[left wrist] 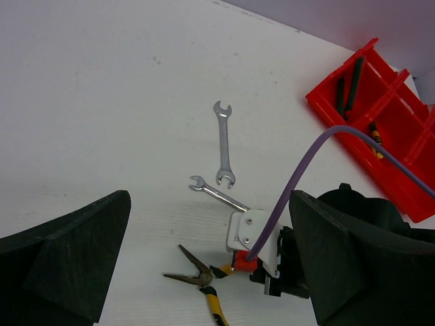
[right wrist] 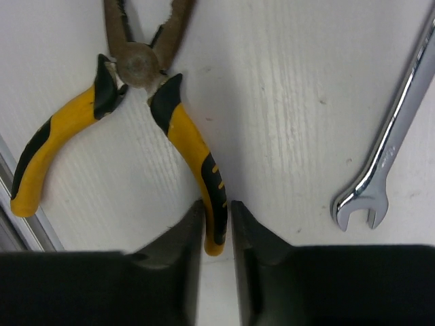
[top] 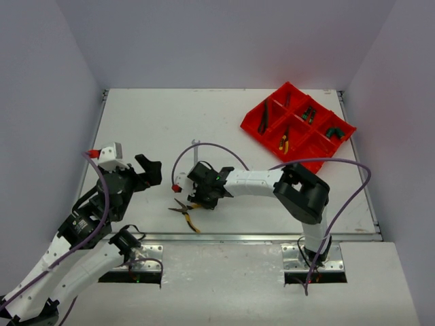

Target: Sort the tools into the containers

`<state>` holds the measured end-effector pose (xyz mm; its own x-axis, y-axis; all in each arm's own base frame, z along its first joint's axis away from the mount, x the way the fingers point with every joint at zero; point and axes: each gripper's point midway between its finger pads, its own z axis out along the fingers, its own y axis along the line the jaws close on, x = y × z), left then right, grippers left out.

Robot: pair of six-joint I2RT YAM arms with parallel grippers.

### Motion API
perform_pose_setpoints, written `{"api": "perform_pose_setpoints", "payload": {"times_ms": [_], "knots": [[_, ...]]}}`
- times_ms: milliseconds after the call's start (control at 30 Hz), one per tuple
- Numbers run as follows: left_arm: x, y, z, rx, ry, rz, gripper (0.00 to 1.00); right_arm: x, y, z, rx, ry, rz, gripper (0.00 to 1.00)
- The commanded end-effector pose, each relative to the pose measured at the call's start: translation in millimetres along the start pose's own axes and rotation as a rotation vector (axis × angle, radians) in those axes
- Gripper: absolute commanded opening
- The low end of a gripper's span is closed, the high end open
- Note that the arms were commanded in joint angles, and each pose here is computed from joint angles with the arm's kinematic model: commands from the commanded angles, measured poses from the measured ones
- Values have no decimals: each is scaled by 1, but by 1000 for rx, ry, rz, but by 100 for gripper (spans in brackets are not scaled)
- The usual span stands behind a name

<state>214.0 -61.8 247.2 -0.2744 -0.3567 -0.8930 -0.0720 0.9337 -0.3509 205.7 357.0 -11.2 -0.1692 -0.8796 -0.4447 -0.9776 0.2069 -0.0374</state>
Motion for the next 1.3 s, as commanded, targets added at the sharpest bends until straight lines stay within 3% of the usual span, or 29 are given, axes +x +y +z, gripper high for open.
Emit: {"api": "perform_pose_setpoints", "payload": {"times_ms": [0, 67, 200, 433, 567, 733, 800, 867, 1000, 1267], "knots": [[-14, -3, -2, 14, -45, -24, 100, 21, 4, 11, 33, 75, 168, 36], [-14, -3, -2, 13, -47, -25, 100, 16, 9, 14, 0, 54, 169, 45], [-14, -3, -3, 14, -48, -26, 100, -4, 9, 13, -21, 36, 140, 50], [-17, -1, -5, 16, -61, -37, 100, -9, 22, 22, -99, 87, 85, 47], [-17, -2, -6, 19, -61, -37, 100, 3, 20, 26, -71, 140, 79, 37], [-15, -4, -4, 25, -51, -29, 100, 1, 27, 29, -77, 123, 60, 32], [-15, -5, -4, 28, -50, -28, 100, -1, 30, 33, -85, 126, 50, 21], [-15, -4, -4, 27, -51, -28, 100, -2, 30, 37, -84, 132, 53, 0], [-15, -4, -4, 29, -53, -30, 100, -2, 24, 31, -11, 109, 110, 0], [-16, -5, -4, 28, -51, -29, 100, -32, 19, -14, 64, -103, 261, 0]]}}
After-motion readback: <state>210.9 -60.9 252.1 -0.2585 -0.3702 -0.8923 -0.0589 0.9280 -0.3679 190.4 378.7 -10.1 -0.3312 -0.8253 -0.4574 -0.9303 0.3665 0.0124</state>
